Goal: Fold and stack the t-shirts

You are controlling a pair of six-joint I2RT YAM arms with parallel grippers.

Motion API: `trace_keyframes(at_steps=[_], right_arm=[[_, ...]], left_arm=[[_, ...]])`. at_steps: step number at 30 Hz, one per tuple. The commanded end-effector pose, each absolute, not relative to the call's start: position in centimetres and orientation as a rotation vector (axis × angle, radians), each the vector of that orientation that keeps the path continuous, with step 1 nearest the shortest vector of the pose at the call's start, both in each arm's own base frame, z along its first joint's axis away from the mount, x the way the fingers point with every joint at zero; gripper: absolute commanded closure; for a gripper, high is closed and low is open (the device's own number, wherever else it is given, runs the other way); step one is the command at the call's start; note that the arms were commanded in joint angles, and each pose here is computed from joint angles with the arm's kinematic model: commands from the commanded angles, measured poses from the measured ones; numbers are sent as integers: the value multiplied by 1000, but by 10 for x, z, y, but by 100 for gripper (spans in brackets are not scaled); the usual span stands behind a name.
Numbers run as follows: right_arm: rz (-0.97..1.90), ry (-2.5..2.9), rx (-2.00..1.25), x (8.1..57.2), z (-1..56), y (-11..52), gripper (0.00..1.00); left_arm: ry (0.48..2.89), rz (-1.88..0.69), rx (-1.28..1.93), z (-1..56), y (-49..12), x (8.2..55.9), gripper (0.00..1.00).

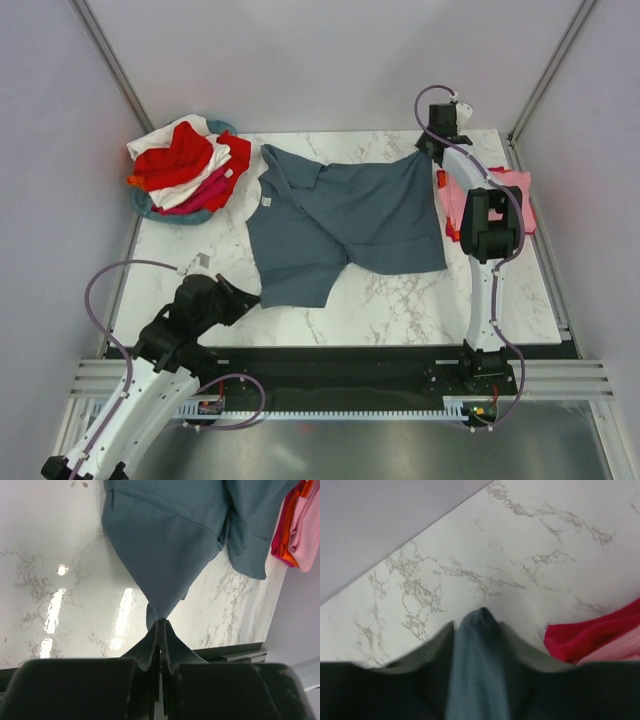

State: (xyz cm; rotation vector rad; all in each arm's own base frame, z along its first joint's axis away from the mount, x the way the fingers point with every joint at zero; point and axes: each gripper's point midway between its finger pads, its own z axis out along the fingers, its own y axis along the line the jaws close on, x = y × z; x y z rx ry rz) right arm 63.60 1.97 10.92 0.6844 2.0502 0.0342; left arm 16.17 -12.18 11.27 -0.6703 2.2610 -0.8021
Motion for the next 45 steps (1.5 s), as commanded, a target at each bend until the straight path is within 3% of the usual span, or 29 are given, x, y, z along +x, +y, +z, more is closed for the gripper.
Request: trace_keyframes(at_steps=[1,2,3,6,11,17,21,28,33,45], right_arm=[[139,2072,621,647,111,38,42],[159,2083,604,646,110,41,30],[173,2089,592,645,111,45,25],[205,2112,578,633,114,49,24],[274,2172,513,590,118,65,26],[254,2234,358,522,120,88,30],[179,2268,344,476,112,86,31],[58,2340,343,401,85,66,41],[-56,2361,351,384,72,48,46],[-136,2411,373,395,46,43,52]], left_arm=[[2254,-760,-800,101,-112,159,98],[2253,-757,-804,102,-111,158,98],[2247,-757,-804,104,-110,159,98],[2165,-767,-781,126,-106,165,98],[2079,-659,-727,166,-88,175,98],[2121,-496,-714,171,-72,178,98],[2081,-442,-751,180,-60,179,98],[2064,-398,-713,194,-52,180,98],[2097,-372,-696,198,-55,184,98],[2132,-372,-651,196,-60,184,98]])
